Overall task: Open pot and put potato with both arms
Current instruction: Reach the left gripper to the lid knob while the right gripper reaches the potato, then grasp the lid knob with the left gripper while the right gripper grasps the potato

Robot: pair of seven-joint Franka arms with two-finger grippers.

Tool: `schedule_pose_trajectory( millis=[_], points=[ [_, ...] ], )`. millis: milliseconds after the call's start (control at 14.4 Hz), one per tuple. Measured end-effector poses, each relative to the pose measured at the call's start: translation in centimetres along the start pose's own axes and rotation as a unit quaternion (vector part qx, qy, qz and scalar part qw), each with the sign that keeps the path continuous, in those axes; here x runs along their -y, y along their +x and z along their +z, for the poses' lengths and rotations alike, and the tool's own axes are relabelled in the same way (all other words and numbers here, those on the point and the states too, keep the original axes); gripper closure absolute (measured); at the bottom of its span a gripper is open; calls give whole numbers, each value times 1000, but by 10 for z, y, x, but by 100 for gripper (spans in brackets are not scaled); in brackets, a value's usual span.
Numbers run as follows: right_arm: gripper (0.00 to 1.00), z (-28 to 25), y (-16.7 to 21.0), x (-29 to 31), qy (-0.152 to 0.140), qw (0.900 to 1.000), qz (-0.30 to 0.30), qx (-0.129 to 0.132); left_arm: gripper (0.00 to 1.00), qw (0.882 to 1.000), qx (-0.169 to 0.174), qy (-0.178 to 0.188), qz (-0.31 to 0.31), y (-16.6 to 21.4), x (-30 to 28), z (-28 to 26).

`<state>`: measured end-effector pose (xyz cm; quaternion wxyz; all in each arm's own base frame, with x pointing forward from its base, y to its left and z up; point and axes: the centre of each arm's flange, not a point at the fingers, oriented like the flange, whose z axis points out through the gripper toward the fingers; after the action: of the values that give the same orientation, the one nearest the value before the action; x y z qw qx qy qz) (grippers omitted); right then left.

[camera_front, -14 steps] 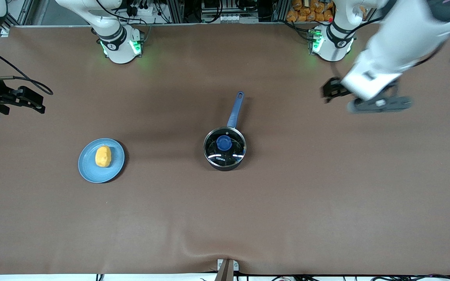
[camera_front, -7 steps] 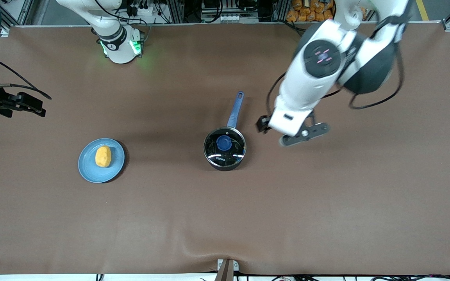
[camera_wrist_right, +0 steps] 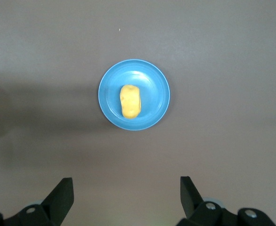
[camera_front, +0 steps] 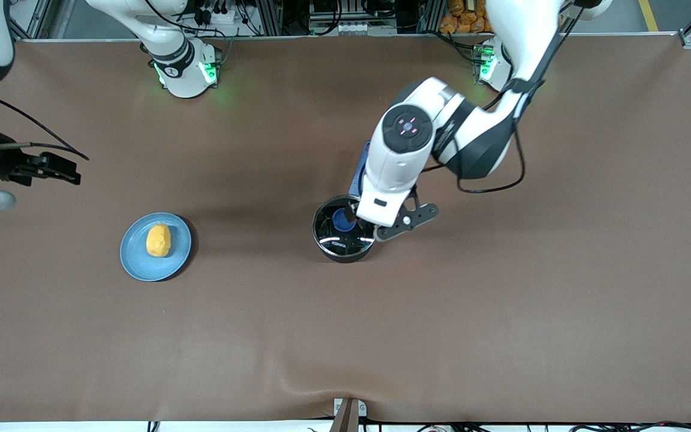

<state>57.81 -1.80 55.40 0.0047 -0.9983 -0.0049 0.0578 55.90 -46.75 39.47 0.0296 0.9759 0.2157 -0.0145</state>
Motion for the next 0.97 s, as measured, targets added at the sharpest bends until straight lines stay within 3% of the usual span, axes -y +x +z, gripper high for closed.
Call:
schedule_pose_trajectory(
  millis=[347,694,972],
  points=[
    [0,43,13,-1,0,1000,-1,-11,0,999,-33,-1,29,-36,-35,38],
    [0,106,19,-4,-1,999,1,-34,0,999,-36,1,30,-31,-38,66],
    [0,164,16,-6,-1,999,2,-42,0,997,-31,11,68,-41,-43,92]
  ],
)
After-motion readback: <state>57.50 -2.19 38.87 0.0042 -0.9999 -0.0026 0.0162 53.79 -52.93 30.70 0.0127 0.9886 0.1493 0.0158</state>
